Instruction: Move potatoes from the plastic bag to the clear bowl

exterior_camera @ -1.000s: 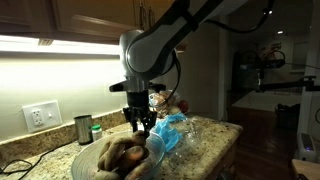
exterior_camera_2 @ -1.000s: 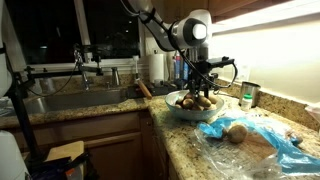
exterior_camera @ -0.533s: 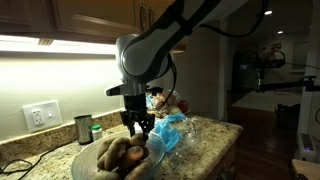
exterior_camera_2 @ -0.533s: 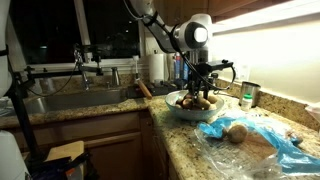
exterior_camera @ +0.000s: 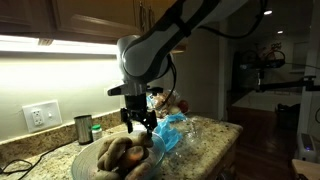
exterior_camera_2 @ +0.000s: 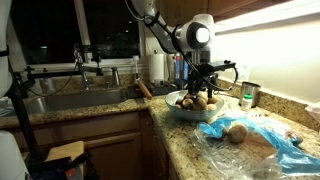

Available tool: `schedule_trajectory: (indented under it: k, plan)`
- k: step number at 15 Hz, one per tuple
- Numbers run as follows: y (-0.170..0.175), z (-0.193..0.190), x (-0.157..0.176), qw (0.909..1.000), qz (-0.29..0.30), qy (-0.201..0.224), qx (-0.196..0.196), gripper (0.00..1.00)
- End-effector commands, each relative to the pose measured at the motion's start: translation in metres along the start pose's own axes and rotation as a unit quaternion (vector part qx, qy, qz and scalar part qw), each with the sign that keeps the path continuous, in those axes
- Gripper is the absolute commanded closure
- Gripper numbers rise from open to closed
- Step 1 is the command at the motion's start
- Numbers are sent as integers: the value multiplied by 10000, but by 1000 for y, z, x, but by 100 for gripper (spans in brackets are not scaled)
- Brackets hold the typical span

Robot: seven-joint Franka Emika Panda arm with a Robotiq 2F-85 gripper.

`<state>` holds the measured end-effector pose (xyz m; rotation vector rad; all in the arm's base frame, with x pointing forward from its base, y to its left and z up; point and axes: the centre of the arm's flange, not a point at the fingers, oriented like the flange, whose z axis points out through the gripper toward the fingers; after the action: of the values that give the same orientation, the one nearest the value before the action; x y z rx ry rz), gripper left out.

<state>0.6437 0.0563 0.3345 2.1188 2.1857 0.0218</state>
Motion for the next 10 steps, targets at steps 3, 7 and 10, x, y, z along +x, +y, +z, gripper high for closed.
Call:
schedule_trajectory:
  k: [3, 7, 10]
  plan:
    - [-5, -7, -24, 9994, 291, -189, -84, 0]
    - [-6, -6, -37, 9977, 572, -364, -90, 0]
    - [-8, -6, -42, 9953, 771, -566, -138, 0]
